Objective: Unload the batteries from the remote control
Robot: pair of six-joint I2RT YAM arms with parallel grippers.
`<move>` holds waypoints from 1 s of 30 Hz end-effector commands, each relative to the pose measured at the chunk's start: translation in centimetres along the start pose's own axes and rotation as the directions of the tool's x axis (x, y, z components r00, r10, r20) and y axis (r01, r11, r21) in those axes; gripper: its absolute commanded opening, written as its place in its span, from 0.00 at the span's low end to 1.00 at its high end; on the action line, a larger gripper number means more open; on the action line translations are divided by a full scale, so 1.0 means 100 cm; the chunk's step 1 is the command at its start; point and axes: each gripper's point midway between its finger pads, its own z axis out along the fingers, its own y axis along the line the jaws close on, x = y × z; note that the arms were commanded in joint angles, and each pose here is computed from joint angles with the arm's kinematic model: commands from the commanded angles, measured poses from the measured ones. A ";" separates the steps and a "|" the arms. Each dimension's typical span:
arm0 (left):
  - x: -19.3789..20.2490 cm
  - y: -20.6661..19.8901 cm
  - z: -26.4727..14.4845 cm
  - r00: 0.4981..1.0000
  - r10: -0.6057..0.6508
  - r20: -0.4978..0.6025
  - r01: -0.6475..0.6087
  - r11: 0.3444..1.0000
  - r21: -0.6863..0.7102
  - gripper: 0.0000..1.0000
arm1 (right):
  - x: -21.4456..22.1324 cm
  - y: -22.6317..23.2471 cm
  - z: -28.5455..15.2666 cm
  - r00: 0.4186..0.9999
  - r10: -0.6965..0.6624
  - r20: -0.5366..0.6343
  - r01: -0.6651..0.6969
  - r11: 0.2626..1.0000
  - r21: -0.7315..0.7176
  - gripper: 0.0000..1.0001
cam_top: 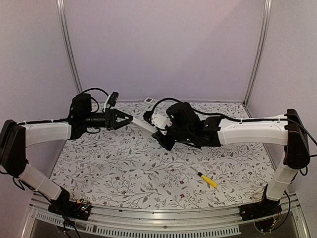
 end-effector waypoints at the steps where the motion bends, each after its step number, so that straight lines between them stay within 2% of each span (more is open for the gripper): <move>1: -0.001 0.003 0.000 1.000 0.004 -0.015 -0.004 1.000 0.004 0.00 | -0.005 0.003 0.003 1.000 -0.002 0.004 0.002 1.000 -0.002 0.14; 2: -0.001 0.004 0.000 1.000 0.004 -0.015 -0.004 1.000 0.002 0.00 | -0.006 0.004 0.003 1.000 0.002 0.006 -0.001 1.000 -0.008 0.11; 3: -0.002 0.004 0.000 1.000 0.003 -0.016 -0.003 1.000 0.001 0.06 | -0.006 0.005 0.002 1.000 0.007 0.008 -0.007 1.000 -0.014 0.09; 4: -0.002 0.004 0.000 1.000 0.006 -0.016 -0.006 1.000 0.001 0.18 | -0.006 0.006 0.001 1.000 0.012 0.011 -0.011 1.000 -0.021 0.06; 6: -0.002 0.004 -0.001 1.000 0.008 -0.020 -0.008 1.000 0.003 0.34 | -0.008 0.008 -0.001 0.999 0.036 0.020 -0.035 0.999 -0.036 0.01; 10: -0.008 0.001 -0.005 0.999 0.041 -0.003 -0.041 0.999 -0.007 0.70 | -0.011 0.009 -0.008 0.995 0.087 0.042 -0.083 0.993 -0.084 0.00; 12: -0.012 -0.002 -0.009 0.997 0.072 0.012 -0.072 0.997 -0.023 0.83 | -0.011 0.005 -0.012 0.990 0.133 0.048 -0.127 0.984 -0.123 0.00; 14: -0.018 -0.005 -0.012 0.993 0.117 0.028 -0.116 0.992 -0.052 0.91 | -0.012 0.003 -0.017 0.981 0.186 0.057 -0.172 0.965 -0.200 0.00; 18: -0.023 -0.016 -0.019 0.976 0.212 0.052 -0.208 0.975 -0.073 0.97 | -0.014 0.000 -0.034 0.951 0.303 0.061 -0.260 0.890 -0.374 0.00; 22: -0.014 -0.028 -0.013 0.967 0.253 0.008 -0.253 0.967 -0.012 0.99 | -0.026 0.009 -0.057 0.921 0.389 0.025 -0.299 0.745 -0.597 0.00; 26: -0.003 -0.036 -0.001 0.955 0.290 -0.066 -0.289 0.957 0.013 1.00 | -0.034 0.025 -0.075 0.918 0.397 -0.015 -0.287 0.637 -0.716 0.00; 30: 0.004 -0.047 0.003 0.943 0.322 -0.083 -0.319 0.946 0.047 1.00 | -0.024 0.036 -0.073 0.918 0.386 -0.089 -0.314 0.574 -0.757 0.00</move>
